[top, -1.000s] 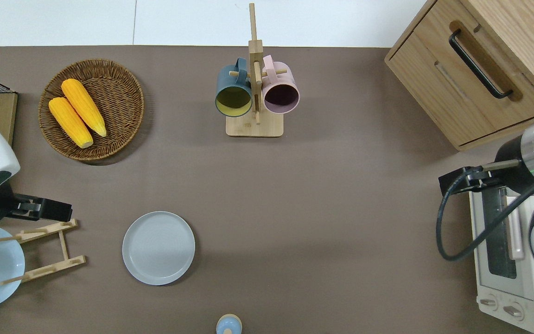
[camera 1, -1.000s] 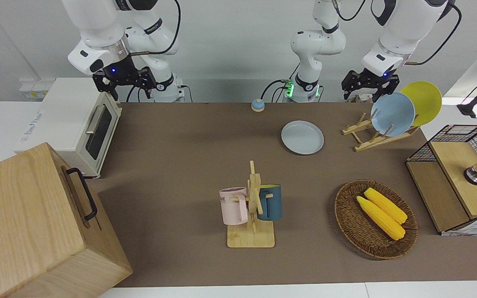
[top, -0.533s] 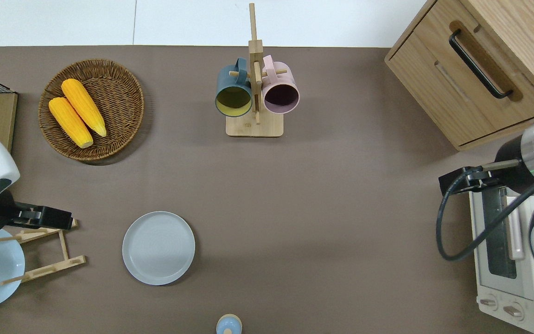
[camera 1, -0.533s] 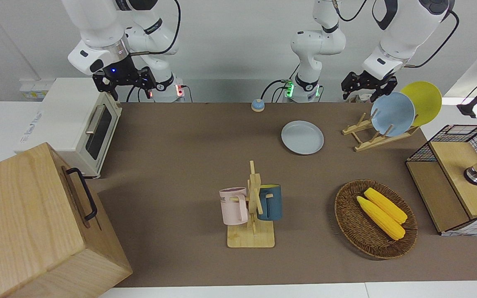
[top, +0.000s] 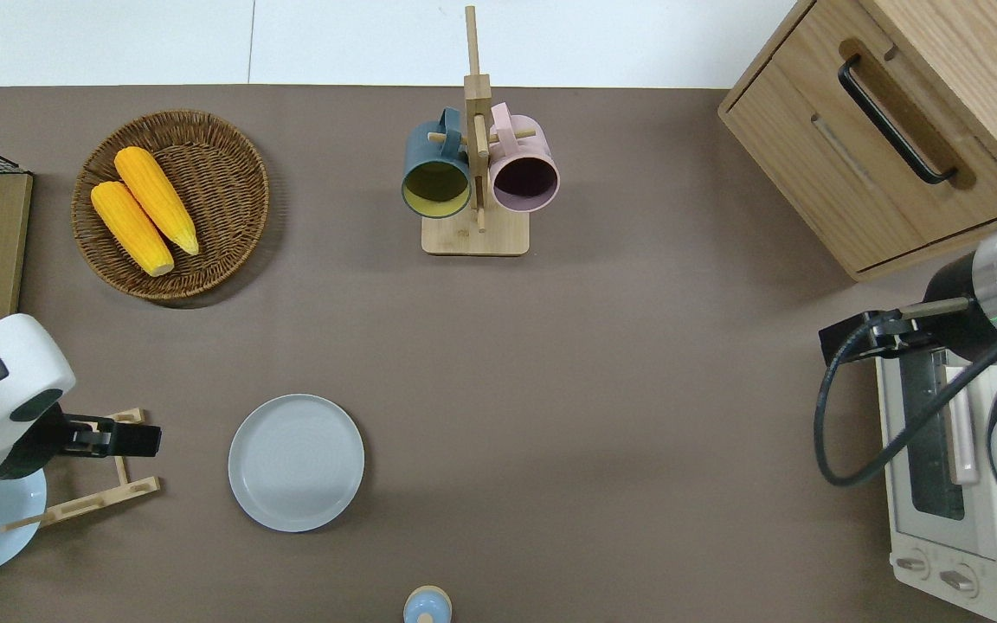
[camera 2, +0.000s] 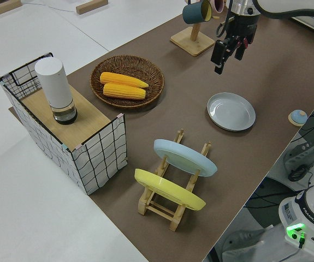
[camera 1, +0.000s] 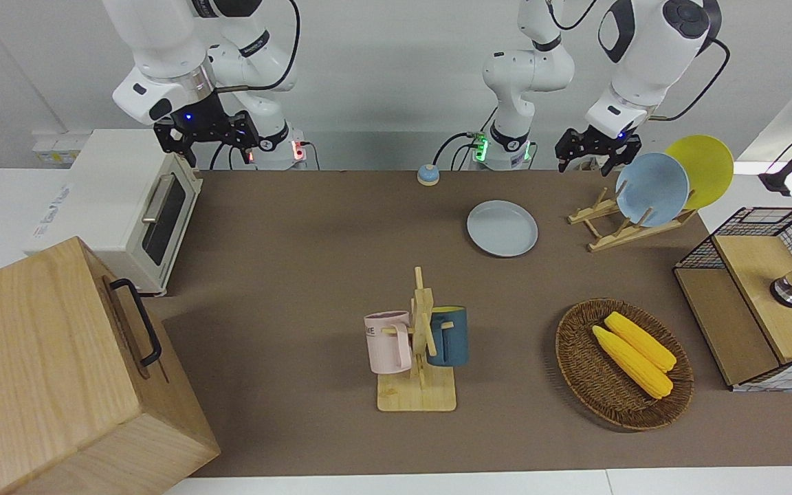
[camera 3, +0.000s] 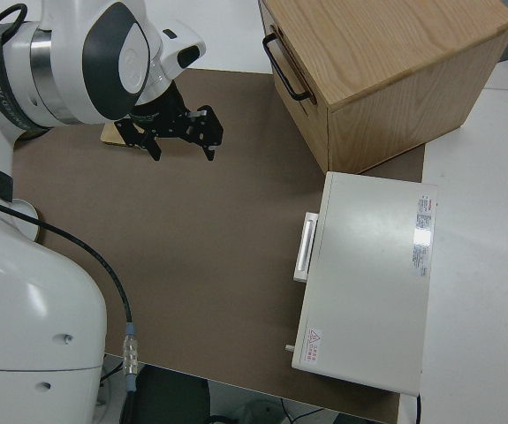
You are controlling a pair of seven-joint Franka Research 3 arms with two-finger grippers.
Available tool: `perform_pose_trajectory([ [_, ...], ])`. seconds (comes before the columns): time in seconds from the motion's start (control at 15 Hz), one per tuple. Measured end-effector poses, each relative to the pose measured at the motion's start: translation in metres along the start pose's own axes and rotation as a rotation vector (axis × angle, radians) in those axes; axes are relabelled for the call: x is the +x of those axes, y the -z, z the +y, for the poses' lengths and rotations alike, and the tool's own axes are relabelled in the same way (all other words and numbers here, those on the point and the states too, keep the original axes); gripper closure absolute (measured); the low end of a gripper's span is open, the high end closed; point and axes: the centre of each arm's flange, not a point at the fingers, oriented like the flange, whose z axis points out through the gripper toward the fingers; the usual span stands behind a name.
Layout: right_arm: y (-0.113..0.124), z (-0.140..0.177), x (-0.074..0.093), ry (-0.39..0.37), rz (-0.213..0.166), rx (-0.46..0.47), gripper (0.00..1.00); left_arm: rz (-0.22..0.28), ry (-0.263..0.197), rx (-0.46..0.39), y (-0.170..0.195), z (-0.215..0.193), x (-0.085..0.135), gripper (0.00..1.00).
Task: Pick gray plate from table and place it on lower plate rack with left arm
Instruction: 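Move the left gripper from the rack toward the gray plate's rim, then grasp the rim of the gray plate nearest the left gripper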
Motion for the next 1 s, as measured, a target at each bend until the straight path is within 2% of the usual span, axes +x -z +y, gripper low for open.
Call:
perform_pose_trajectory([
  [0.27,0.000,0.000,0.000,0.000,0.000,0.000,0.01,0.047,0.007,0.005,-0.046,-0.002,-0.002,0.00],
  [0.6,0.000,0.000,0.000,0.000,0.000,0.000,0.01,0.088,0.014,0.010,-0.109,-0.002,-0.015,0.00],
  [1.0,0.000,0.000,0.000,0.000,0.000,0.000,0.01,0.100,0.083,0.020,-0.155,0.012,-0.029,0.00],
])
